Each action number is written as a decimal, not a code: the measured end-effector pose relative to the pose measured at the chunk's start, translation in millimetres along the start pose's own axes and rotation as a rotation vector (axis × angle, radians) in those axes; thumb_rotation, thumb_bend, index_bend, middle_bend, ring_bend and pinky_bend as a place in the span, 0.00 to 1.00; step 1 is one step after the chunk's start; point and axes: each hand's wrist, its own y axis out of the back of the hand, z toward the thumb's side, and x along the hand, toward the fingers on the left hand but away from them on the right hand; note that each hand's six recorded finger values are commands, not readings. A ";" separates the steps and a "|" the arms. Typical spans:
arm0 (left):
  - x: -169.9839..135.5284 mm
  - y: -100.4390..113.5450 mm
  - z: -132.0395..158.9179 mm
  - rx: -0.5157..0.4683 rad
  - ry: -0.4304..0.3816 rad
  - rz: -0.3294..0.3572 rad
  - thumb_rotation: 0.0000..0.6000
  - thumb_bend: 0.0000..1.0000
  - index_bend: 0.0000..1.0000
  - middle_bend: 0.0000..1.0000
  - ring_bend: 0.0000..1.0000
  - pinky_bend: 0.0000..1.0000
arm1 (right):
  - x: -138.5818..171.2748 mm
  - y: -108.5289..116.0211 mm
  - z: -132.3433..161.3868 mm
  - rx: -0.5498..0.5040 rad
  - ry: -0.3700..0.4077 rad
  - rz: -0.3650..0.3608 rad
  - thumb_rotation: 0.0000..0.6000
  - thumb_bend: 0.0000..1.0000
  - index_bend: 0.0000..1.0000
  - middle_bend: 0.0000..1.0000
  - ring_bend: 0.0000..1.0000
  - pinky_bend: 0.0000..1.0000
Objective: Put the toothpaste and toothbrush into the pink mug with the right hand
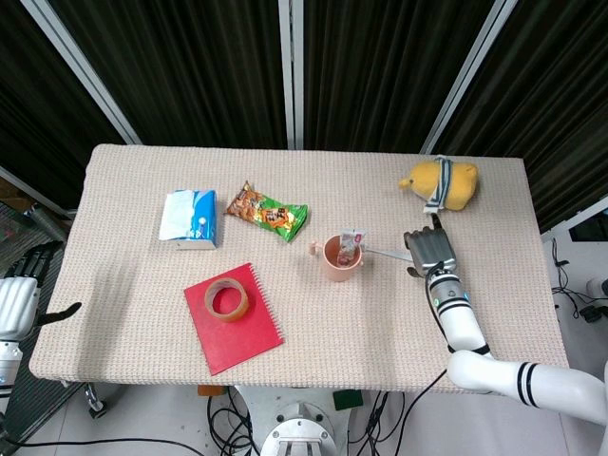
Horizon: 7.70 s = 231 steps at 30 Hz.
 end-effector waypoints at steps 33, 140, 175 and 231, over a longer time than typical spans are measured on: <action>-3.6 -7.2 -8.5 0.004 0.027 -0.014 1.00 0.08 0.10 0.11 0.10 0.22 | -36.3 -34.3 20.7 0.040 -0.041 -0.006 1.00 0.49 0.48 0.48 0.25 0.08; -1.2 -3.3 1.6 0.007 0.017 -0.006 1.00 0.07 0.11 0.11 0.10 0.22 | 29.1 103.4 -36.4 0.199 0.015 -0.606 1.00 0.75 0.64 0.62 0.31 0.08; 2.6 -9.4 1.2 -0.026 0.008 0.002 1.00 0.07 0.11 0.11 0.10 0.22 | 68.7 140.6 31.1 1.164 0.420 -0.941 1.00 0.69 0.66 0.63 0.31 0.00; 1.1 -5.4 -1.0 -0.052 -0.007 0.026 1.00 0.08 0.11 0.11 0.10 0.22 | 47.0 83.9 113.9 1.680 0.667 -0.766 1.00 0.68 0.59 0.58 0.24 0.00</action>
